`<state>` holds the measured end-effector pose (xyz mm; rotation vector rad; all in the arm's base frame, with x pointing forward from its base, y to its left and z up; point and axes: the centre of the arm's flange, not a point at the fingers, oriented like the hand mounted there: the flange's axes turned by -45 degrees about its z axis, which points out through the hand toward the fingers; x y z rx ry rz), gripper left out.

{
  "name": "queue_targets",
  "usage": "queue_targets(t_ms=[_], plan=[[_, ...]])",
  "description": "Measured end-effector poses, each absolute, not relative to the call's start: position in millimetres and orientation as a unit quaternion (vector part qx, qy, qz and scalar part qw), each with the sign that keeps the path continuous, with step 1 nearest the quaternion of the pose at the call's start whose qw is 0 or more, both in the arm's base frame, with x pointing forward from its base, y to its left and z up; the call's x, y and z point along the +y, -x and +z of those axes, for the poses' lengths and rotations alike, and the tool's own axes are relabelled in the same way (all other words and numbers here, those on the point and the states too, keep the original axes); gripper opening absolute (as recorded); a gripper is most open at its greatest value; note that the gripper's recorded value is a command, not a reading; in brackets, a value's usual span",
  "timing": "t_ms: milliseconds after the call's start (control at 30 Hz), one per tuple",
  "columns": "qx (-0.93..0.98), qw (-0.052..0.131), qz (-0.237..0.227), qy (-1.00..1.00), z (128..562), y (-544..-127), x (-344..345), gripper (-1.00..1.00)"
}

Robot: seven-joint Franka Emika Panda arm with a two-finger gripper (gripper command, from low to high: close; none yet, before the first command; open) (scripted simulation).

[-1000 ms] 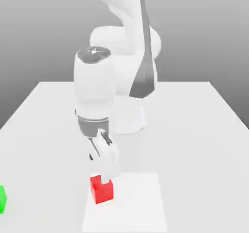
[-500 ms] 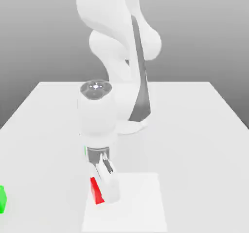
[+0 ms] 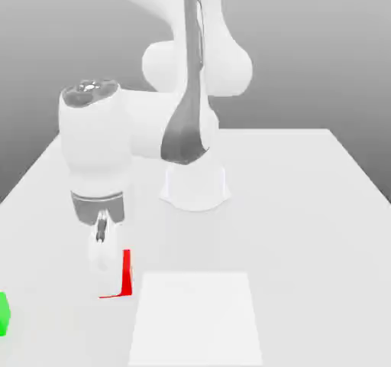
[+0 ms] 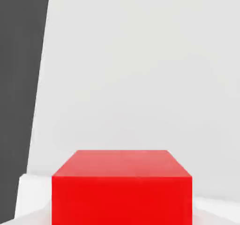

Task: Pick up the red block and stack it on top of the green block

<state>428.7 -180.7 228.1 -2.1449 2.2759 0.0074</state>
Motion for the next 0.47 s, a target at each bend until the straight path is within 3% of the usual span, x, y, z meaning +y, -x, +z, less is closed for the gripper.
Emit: queue_targets(t_ms=[200, 333, 367, 467], plan=[[0.855, 0.003, 0.000, 0.519, 243.9, -424.0, -313.4, -1.00], [0.876, 0.001, -0.001, 0.482, 202.8, -418.1, -341.7, -1.00], [0.876, 0.001, -0.001, 0.481, 190.0, -417.6, -342.1, 1.00], [0.876, 0.001, -0.001, 0.481, 190.0, -417.6, -342.1, 1.00]])
